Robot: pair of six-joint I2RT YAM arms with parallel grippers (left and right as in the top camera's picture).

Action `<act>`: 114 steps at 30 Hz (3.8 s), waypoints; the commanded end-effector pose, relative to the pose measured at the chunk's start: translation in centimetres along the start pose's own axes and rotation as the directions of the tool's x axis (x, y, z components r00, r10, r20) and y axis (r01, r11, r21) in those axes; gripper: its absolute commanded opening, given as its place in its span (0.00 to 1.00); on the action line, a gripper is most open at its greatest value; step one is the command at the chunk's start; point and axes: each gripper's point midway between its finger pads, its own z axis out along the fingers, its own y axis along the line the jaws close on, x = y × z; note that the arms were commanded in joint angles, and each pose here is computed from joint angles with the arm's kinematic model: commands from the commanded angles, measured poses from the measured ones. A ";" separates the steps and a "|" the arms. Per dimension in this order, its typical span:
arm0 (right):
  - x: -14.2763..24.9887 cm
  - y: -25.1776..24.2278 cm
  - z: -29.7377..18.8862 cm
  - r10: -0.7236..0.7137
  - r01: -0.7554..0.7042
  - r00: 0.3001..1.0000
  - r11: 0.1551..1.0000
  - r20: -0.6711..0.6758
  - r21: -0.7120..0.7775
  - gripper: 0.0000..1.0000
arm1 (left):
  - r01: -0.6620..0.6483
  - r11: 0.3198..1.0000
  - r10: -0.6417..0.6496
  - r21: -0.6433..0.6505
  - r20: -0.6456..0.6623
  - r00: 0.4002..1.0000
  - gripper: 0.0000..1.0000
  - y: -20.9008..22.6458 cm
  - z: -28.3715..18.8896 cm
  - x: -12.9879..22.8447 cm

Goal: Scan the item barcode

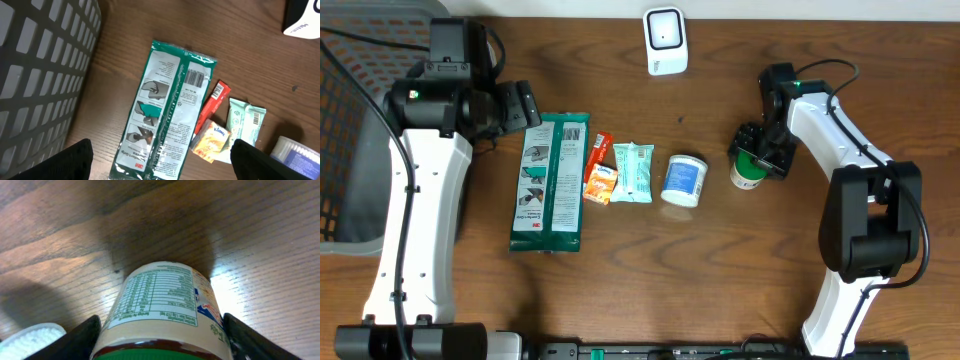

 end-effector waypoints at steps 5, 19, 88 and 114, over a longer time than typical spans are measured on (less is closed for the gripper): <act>-0.7 0.4 -1.3 -0.080 0.080 0.996 0.997 0.030 0.008 0.62 | -0.003 1.000 0.003 0.002 -0.012 1.000 0.88 0.0 0.3 0.1; -2.4 5.2 -12.2 -0.397 0.407 0.899 0.913 0.183 -0.017 0.35 | -0.003 1.000 0.003 0.002 -0.011 1.000 0.88 0.0 0.3 0.1; -19.1 29.3 -12.8 -0.305 0.642 0.092 0.746 0.948 0.177 0.01 | -0.003 1.000 0.003 0.002 -0.011 1.000 0.88 0.0 0.3 0.1; -19.1 29.5 -12.4 -0.218 0.657 0.169 0.752 0.961 0.055 0.01 | -0.003 1.000 0.003 0.002 -0.011 1.000 0.88 0.0 0.3 0.1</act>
